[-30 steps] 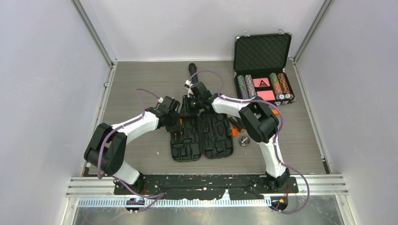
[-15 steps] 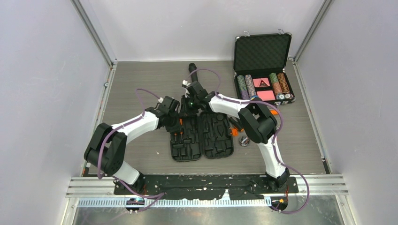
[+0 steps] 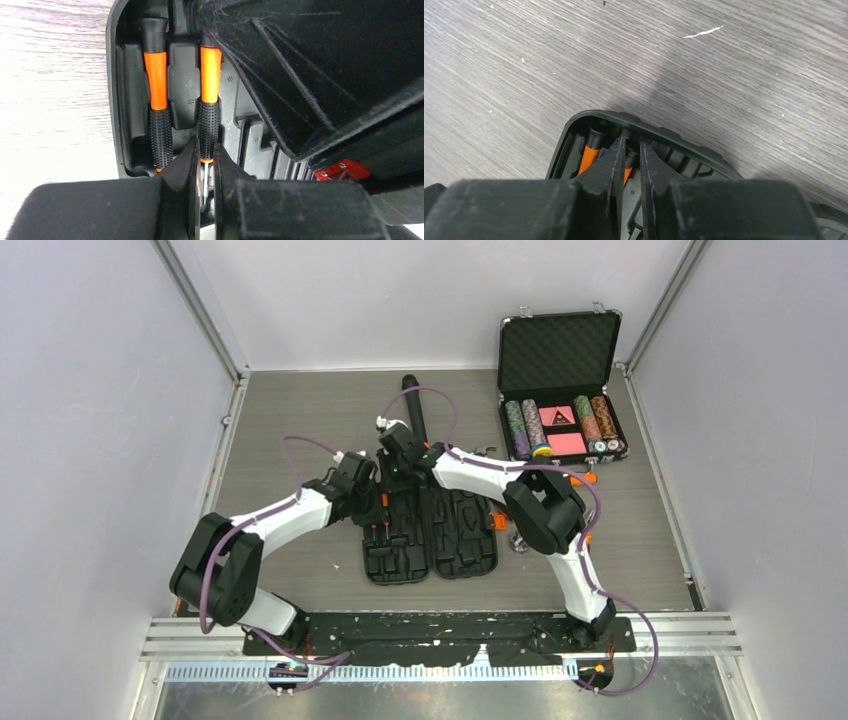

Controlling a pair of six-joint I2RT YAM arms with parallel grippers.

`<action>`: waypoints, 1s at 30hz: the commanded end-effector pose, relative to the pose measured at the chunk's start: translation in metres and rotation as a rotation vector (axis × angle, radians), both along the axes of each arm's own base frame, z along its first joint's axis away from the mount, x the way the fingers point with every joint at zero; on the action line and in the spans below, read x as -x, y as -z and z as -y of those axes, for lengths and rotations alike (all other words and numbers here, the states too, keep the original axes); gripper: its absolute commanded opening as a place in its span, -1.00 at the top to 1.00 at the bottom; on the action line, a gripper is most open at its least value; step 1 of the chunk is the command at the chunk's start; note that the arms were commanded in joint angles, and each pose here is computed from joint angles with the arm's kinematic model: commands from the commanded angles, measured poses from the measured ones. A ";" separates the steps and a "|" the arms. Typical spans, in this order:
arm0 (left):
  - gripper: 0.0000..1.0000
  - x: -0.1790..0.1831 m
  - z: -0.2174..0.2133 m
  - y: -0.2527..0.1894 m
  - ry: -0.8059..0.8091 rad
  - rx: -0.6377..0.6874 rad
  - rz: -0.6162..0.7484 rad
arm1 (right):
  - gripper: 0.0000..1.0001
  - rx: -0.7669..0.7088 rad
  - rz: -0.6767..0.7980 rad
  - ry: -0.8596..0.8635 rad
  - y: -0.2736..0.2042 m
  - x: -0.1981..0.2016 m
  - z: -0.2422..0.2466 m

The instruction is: Pack the tool kit

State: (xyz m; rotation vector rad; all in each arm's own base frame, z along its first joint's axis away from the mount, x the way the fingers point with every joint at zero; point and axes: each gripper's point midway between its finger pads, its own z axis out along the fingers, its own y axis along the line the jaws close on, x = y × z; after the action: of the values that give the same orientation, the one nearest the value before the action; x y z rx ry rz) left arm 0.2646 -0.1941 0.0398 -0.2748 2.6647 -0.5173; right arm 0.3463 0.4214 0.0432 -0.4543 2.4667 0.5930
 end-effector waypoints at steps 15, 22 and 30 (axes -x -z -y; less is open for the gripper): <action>0.93 0.099 -0.036 0.036 0.027 -0.009 -0.195 | 0.89 0.592 -0.276 -0.161 0.094 0.138 0.108; 0.93 0.096 -0.032 0.042 0.030 -0.037 -0.211 | 0.89 0.520 -0.267 -0.175 0.093 0.131 0.089; 0.95 0.113 -0.031 0.061 0.026 -0.104 -0.289 | 0.89 0.250 -0.303 -0.180 0.079 0.131 0.044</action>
State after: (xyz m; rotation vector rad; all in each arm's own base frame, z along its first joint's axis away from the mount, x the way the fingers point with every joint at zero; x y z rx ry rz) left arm 0.2108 -0.1961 0.0298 -0.2766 2.6992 -0.6496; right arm 0.2912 0.4194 0.0424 -0.6134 2.4599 0.4734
